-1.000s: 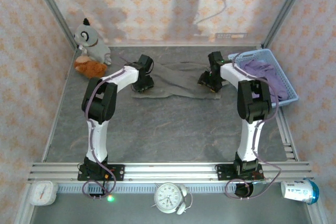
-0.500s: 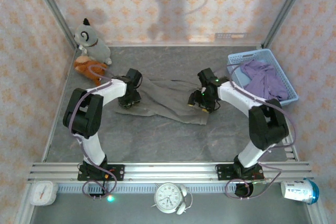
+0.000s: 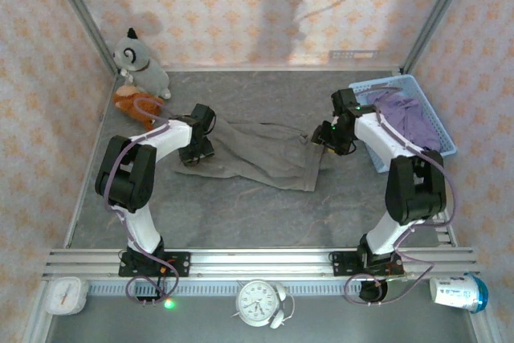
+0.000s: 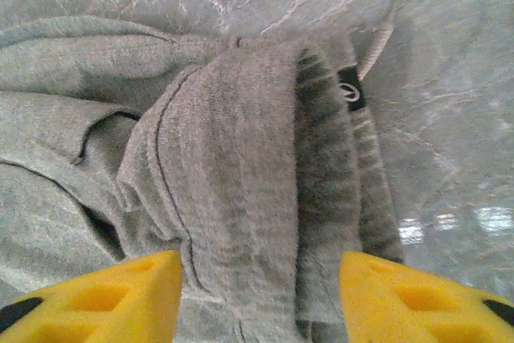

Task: Fold and stack the mixed laundry pile

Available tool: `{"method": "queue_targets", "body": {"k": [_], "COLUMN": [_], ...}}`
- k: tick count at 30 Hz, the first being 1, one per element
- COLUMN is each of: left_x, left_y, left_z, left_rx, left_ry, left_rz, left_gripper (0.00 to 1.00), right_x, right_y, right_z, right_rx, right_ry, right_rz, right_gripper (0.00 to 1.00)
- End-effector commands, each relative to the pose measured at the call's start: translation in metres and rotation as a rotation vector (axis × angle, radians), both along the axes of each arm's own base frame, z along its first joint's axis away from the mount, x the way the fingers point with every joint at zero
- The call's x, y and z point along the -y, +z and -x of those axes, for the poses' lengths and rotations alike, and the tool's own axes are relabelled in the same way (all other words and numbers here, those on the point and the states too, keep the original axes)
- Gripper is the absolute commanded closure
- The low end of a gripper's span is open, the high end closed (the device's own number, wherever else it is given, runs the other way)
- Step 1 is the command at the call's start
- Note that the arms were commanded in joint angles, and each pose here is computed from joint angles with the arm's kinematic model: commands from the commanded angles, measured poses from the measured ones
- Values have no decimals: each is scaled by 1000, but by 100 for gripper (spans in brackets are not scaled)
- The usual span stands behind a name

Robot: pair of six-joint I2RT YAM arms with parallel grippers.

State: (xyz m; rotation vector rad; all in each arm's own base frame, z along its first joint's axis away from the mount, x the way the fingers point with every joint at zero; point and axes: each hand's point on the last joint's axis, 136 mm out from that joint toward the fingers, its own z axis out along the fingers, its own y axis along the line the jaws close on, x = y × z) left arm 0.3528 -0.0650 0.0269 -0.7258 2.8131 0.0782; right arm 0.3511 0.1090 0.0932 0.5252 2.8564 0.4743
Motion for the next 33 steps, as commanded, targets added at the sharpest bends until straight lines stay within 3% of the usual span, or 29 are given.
{"method": "queue_targets", "body": {"k": [1, 8, 13, 16, 18, 20, 28, 33], "left_x": [-6, -6, -7, -7, -7, -8, -12, -13], "left_y": [7, 2, 0, -2, -3, -4, -9, -8], "left_z": [2, 6, 7, 9, 11, 12, 21, 24], "left_rx": [-13, -31, -37, -41, -42, -42, -55, -53], "left_ry": [-3, -6, -7, -8, -7, -7, -10, -10], "left_rz": [-24, -25, -28, -29, -29, -29, -46, -45], "left_gripper": [47, 47, 47, 47, 47, 47, 47, 47], "right_x": [-7, -13, -18, -18, -18, -17, -6, 3], "right_y": [-12, -24, -19, -15, -9, 1, 58, 26], "right_z": [-3, 5, 4, 2, 1, -3, -37, -84], "right_rx": [6, -1, 20, 31, 39, 57, 164, 138], "right_ry": [16, 9, 5, -4, -9, -12, -88, -159], "right_rz": [-25, -69, -108, -113, -117, -116, -135, -106], "right_gripper": [48, 55, 67, 79, 94, 100, 100, 100]}}
